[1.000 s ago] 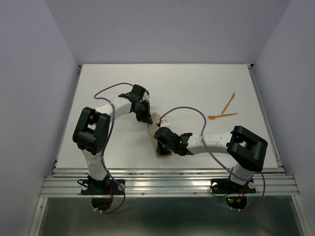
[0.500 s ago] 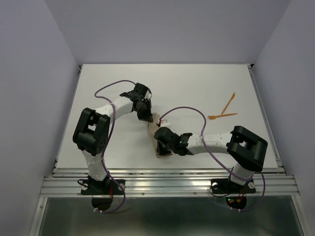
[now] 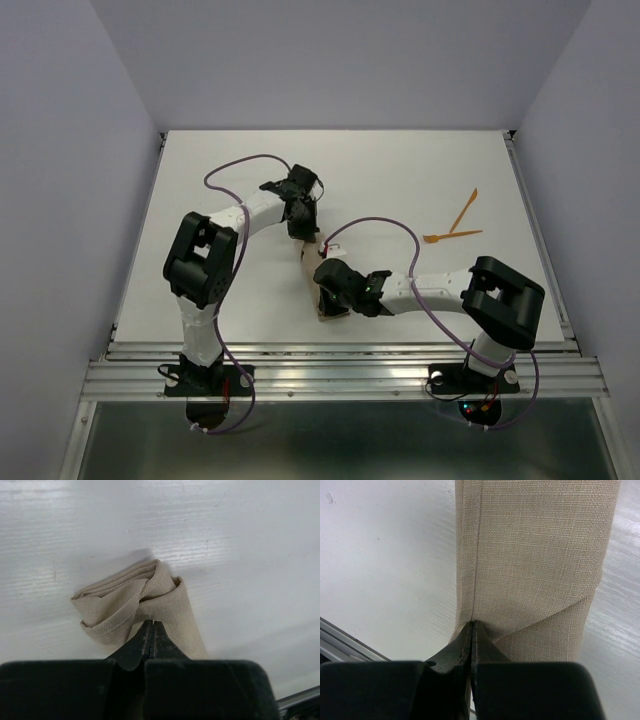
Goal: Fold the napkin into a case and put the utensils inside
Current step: Smooth out the smaller rectangle-folded napkin at the center of the board, then pick up the smaller rectangle-folded napkin from the center of the board.
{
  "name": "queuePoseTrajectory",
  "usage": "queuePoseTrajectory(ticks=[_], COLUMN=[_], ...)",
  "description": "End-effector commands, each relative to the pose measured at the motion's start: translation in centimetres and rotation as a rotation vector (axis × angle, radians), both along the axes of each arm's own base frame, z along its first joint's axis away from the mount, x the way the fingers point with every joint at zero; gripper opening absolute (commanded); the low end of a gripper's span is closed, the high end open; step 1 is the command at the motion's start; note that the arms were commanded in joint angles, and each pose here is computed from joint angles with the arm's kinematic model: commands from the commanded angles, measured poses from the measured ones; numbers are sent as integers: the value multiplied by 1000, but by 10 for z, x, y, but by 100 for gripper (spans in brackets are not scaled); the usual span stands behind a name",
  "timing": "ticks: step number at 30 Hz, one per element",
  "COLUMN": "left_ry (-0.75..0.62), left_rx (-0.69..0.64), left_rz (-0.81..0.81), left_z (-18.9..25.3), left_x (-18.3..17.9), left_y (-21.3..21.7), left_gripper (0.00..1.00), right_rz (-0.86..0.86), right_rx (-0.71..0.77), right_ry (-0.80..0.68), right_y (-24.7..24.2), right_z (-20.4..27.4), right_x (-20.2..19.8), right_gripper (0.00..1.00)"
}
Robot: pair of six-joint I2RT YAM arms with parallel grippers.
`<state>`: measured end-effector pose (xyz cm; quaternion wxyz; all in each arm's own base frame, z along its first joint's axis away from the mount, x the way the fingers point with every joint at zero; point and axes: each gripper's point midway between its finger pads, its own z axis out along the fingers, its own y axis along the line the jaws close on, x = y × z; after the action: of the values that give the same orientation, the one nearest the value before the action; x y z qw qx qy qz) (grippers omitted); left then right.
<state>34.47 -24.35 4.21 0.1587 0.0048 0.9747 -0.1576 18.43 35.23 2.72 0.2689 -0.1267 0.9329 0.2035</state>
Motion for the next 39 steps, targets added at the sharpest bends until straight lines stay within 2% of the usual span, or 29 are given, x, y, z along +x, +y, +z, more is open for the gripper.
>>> queuePoseTrajectory(ticks=[1, 7, 14, 21, 25, 27, 28, 29, 34, 39], left_ry=[-81, -83, -139, -160, -173, -178, -181, -186, -219, -250], left_rx=[92, 106, 32, -6, -58, -85, -107, -115, -105, -89], left_rz=[23, 9, -49, -92, -103, -78, -68, -18, 139, 243], left_z=[17, 21, 69, 103, 122, 130, 135, 137, 145, 148], left_x=[22, 20, 11, -5, -12, -12, -15, -7, -1, -1], left_y=[6, 7, -7, -1, 8, 24, 31, 50, 121, 160], left_gripper=[0, 0, 0, 0, 0, 0, 0, 0, 0, 0], right_rz=[-6, -11, -1, 2, 14, 15, 33, 27, 64, 91], right_rx=[-62, -63, -61, -36, -74, -122, -154, -181, -330, -386], right_ry=[26, 25, 7, -98, -163, -186, -200, -217, -256, -258], right_y=[-18, -19, -14, -2, 0, 3, 3, 5, 8, 13], right_z=[-11, -10, 0, 49, 67, 70, 69, 75, 57, 48], right_x=[-9, -9, -5, 15, 28, 37, 40, 46, 61, 66], right_gripper=[1, 1, 1, 2, 13, 24, 33, 38, 45, 50])
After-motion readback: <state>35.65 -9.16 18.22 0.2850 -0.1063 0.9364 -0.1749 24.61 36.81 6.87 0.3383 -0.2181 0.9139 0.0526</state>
